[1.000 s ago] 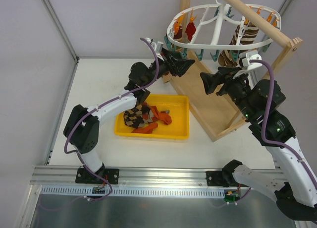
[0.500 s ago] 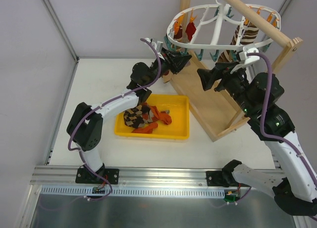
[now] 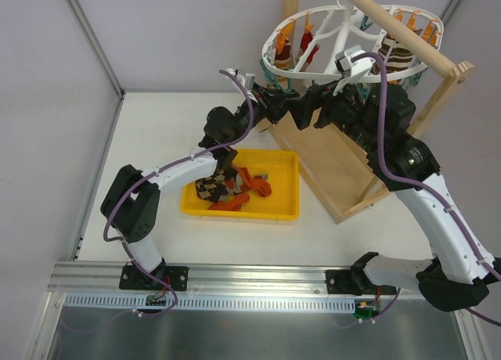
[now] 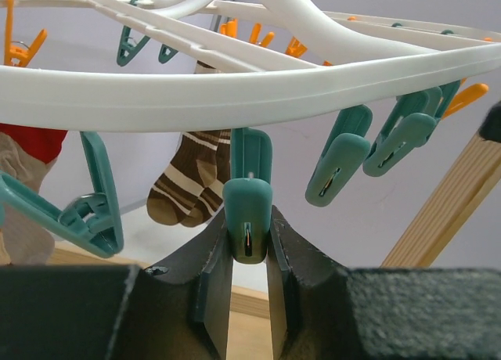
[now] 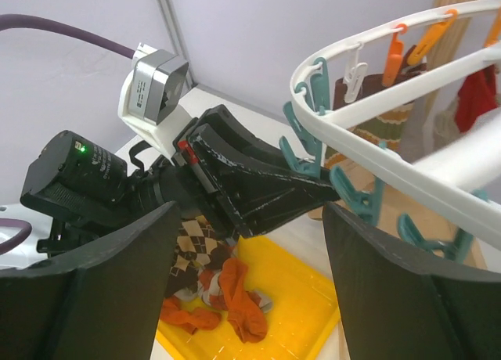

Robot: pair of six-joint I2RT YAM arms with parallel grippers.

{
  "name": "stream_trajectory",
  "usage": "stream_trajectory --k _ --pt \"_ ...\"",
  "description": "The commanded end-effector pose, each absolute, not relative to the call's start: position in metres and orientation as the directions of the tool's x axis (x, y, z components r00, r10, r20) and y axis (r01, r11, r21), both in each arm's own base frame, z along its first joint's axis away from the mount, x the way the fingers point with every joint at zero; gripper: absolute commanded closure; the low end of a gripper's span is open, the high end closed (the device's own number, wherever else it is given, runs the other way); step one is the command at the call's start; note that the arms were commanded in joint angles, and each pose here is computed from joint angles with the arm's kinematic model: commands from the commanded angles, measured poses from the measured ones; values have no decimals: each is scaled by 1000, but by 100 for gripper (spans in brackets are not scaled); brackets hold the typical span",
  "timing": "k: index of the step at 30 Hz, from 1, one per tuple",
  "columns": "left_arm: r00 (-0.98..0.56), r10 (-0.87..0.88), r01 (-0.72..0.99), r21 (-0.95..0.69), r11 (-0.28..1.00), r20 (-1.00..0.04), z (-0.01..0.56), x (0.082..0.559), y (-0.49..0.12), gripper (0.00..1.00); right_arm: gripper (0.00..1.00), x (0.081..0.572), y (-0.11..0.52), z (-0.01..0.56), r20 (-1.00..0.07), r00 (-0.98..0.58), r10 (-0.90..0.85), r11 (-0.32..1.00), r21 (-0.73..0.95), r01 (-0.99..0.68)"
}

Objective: Clip the socks to the hanger
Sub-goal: Open the clamp at the hanger.

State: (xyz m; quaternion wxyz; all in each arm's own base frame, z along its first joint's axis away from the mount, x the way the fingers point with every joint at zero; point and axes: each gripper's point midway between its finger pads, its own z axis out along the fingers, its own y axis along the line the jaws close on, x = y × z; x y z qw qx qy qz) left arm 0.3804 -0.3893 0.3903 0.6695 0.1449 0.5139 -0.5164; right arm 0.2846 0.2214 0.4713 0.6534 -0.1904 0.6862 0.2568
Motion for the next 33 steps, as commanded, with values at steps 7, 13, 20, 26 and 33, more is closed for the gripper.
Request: stream_trajectory --k 7,13,20,26,33 --pt "16 -630 872 -297 388 -777 441 347 -366 91 23 296 254 482 -996 -80 31 750 76 -657" --pt "-6 -640 876 -313 368 -769 443 336 -360 91 24 312 256 477 -995 -99 14 792 71 -606" --pt "-20 -643 882 -317 350 -765 445 331 -359 91 30 329 256 470 -990 -126 55 836 115 -537" --pt "-27 -641 880 -323 349 -767 440 330 -359 91 31 339 256 472 -990 -108 89 857 132 -499" --pt "4 -620 891 -278 358 -785 438 324 -359 91 32 348 256 465 -989 -127 72 875 124 -468"
